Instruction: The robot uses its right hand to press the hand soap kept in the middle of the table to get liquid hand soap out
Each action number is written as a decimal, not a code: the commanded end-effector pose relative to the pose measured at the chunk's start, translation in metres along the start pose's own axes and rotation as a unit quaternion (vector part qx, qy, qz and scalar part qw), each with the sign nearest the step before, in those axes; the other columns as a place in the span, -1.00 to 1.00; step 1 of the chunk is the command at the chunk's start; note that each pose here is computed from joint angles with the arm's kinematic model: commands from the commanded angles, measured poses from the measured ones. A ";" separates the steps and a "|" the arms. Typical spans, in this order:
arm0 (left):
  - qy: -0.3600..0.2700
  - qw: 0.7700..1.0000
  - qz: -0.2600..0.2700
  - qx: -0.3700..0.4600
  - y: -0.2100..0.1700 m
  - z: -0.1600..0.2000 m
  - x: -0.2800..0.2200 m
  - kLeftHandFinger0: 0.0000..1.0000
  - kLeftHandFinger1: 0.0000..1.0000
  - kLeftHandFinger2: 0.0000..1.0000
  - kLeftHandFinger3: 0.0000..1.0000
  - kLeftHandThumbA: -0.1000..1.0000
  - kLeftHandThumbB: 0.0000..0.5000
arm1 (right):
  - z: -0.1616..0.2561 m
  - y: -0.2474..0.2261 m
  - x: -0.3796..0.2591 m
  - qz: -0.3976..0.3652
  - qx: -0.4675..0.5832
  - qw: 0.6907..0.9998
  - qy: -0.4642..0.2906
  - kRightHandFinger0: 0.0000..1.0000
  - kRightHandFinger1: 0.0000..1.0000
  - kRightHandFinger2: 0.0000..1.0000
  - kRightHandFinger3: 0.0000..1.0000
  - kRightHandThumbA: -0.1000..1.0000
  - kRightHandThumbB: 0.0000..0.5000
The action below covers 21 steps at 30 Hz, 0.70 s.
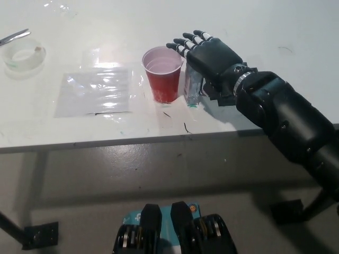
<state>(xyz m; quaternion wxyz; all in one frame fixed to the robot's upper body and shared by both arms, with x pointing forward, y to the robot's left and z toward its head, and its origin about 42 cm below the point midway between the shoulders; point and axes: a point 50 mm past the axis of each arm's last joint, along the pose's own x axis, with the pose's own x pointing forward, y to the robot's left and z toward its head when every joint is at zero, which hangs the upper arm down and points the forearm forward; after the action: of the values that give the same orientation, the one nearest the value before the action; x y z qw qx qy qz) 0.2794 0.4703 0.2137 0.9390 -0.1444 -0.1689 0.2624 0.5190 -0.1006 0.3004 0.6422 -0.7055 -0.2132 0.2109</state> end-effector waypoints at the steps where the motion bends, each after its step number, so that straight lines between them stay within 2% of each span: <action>1: -0.045 0.999 -0.026 0.001 -0.005 0.024 0.011 -1.00 -0.99 -0.79 -0.35 0.76 -0.73 | -0.005 0.003 -0.003 0.039 -0.003 0.999 0.021 1.00 1.00 1.00 1.00 1.00 0.93; 13: -0.044 0.998 -0.029 0.015 -0.006 0.024 0.013 -1.00 -1.00 -0.78 -0.33 0.85 -0.69 | 0.013 0.011 0.005 0.012 0.048 0.999 0.002 1.00 1.00 1.00 1.00 1.00 1.00; 15: -0.040 0.999 -0.031 0.010 -0.006 0.024 0.012 -1.00 -1.00 -0.79 -0.34 0.84 -0.61 | 0.013 0.014 0.005 0.006 0.059 0.998 0.000 1.00 1.00 1.00 1.00 1.00 1.00; 21: -0.039 0.999 -0.032 0.017 -0.004 0.021 0.009 -1.00 -1.00 -0.77 -0.34 0.87 -0.67 | 0.013 0.023 0.002 0.010 0.068 0.998 -0.002 1.00 1.00 1.00 1.00 1.00 0.94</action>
<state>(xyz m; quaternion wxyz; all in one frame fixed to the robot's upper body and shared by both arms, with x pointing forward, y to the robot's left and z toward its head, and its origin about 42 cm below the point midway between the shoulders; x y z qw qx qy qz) 0.2811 0.4697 0.2155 0.9419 -0.1384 -0.1673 0.2562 0.5163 -0.0863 0.2930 0.6814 -0.6680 -0.2125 0.2106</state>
